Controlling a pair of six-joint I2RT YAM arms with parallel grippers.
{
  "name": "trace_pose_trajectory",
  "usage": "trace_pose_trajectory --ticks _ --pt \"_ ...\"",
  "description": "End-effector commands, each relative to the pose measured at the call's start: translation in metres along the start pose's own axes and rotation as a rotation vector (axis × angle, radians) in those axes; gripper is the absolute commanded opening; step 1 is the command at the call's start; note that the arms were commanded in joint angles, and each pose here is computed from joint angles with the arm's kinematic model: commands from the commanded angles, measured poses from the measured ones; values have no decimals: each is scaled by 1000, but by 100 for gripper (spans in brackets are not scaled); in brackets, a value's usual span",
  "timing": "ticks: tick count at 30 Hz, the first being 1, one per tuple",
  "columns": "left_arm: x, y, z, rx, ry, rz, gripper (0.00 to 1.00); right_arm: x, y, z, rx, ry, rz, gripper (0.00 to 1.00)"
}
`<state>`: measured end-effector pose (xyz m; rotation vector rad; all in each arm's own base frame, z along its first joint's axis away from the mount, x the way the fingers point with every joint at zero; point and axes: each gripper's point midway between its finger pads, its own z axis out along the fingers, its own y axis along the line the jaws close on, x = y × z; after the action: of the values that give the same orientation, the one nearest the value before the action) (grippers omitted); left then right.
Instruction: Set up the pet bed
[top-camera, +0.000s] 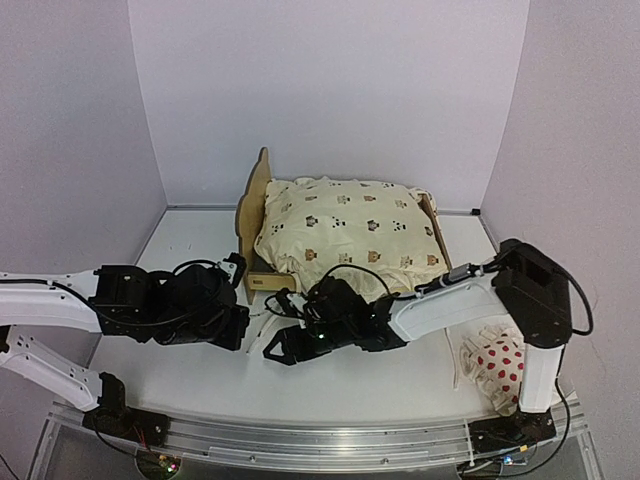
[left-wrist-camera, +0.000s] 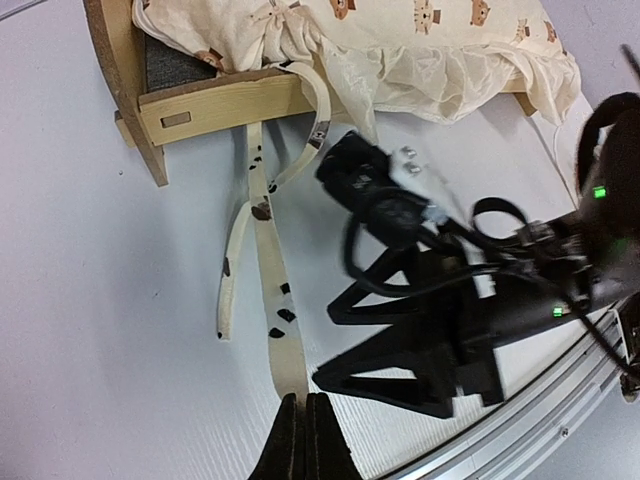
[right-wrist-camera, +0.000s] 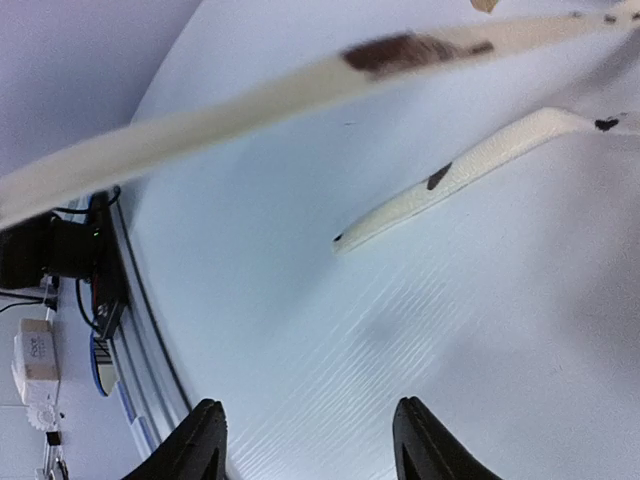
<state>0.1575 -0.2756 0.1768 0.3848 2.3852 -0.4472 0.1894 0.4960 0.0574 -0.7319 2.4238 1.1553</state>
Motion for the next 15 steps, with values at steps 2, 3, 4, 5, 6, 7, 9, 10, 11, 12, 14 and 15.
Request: trace_pose_trajectory --ticks 2,3,4,5,6,7,9,10,11,12,14,15 --pt "-1 -6 1 37 0 -22 0 -2 13 -51 -1 -13 -56 63" --pt "0 -8 2 44 3 -21 0 -3 11 -58 15 -22 -55 64" --pt "2 -10 4 53 10 -21 0 -2 5 -62 44 -28 -52 64" --pt "6 -12 7 59 22 -20 0 -4 0 -67 71 -42 -50 64" --pt "8 -14 11 65 33 -19 0 -6 -4 -72 96 -53 -46 64" --pt "11 -15 14 68 43 -18 0 -10 -11 -77 135 -74 -41 64" --pt "16 -19 21 75 58 -17 0 -16 -21 -85 198 -102 -39 63" --pt "18 -22 25 81 67 -16 0 -20 -24 -89 224 -119 -41 63" --pt "20 -25 28 89 70 -15 0 -23 -28 -92 247 -134 -41 63" --pt "21 -28 32 96 73 -14 0 -26 -30 -94 263 -149 -41 62" --pt "24 -34 40 110 83 -11 0 -32 -35 -98 288 -173 -38 61" --pt "27 -36 44 112 92 -8 0 -35 -36 -100 299 -183 -35 61"
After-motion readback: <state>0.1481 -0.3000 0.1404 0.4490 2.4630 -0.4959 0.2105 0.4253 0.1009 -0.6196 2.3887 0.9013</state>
